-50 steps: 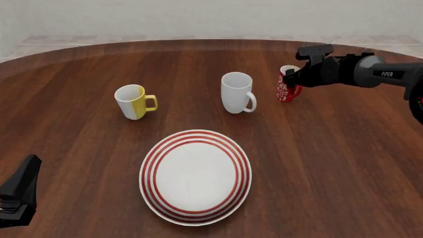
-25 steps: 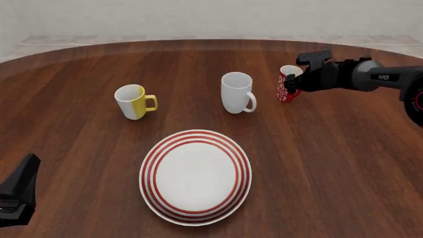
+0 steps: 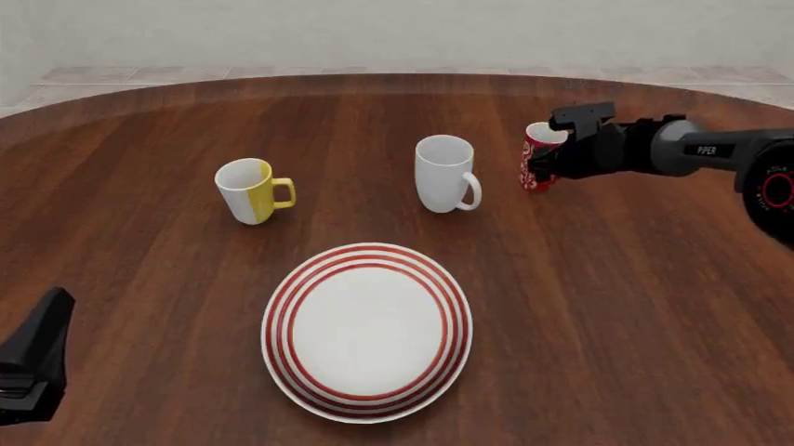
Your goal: Pick up the red mug and put it on the plate
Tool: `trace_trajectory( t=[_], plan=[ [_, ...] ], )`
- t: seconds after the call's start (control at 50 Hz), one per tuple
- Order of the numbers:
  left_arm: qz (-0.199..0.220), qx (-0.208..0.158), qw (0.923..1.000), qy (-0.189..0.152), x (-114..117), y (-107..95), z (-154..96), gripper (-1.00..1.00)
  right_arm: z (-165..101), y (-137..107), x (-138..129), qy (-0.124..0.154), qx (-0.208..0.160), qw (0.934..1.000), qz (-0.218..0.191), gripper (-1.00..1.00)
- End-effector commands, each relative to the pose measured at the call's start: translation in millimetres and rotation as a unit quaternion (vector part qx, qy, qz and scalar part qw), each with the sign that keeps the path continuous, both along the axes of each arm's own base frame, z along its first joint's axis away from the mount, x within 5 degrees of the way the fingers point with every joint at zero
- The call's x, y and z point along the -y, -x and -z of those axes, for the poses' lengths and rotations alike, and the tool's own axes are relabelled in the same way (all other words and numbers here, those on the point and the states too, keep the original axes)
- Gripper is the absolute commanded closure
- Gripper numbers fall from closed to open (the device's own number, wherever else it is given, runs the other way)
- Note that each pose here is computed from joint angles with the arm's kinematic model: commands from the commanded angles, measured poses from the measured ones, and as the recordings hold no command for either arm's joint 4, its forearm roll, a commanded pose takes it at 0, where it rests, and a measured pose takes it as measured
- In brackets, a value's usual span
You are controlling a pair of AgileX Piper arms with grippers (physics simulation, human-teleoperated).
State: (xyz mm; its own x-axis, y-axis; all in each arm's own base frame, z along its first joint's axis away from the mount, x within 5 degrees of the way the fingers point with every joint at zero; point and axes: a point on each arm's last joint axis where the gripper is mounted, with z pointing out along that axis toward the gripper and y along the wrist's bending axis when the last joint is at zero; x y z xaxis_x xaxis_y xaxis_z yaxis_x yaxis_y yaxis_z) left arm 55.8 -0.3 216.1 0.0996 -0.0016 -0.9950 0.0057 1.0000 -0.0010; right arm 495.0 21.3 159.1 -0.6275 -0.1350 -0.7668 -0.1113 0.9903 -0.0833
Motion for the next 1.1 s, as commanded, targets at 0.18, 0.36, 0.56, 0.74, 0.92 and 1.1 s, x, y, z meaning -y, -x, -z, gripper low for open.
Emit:
trace_trajectory(
  t=[0.18,0.36,0.56,0.74,0.92,1.1],
  plan=[
    [0.000,-0.001,1.0000,0.001,0.0,-0.3,2.0,-1.00,0.8,2.0,4.5,-0.002,-0.002,1.0000,0.007,1.00],
    [0.000,-0.001,1.0000,0.001,-0.1,-0.3,1.9,-1.00,-5.2,5.3,6.5,-0.001,0.003,1.0000,0.007,1.00],
    [-0.001,0.001,1.0000,0.002,-0.1,0.4,-2.4,-1.00,-27.4,13.9,14.7,0.007,0.020,0.9997,0.009,1.00],
    [-0.001,-0.001,1.0000,0.001,-0.1,-0.2,1.2,-1.00,-57.7,35.6,13.4,0.031,0.041,0.9986,-0.011,1.00],
    [0.001,-0.001,1.0000,0.000,0.1,0.5,-3.2,-1.00,-99.2,74.4,-6.5,0.036,0.070,0.9961,-0.040,1.00],
    [0.002,-0.001,1.0000,-0.001,0.2,0.4,-2.2,-1.00,-129.5,115.1,-23.0,0.041,0.096,0.9921,-0.069,1.00]
  ],
)
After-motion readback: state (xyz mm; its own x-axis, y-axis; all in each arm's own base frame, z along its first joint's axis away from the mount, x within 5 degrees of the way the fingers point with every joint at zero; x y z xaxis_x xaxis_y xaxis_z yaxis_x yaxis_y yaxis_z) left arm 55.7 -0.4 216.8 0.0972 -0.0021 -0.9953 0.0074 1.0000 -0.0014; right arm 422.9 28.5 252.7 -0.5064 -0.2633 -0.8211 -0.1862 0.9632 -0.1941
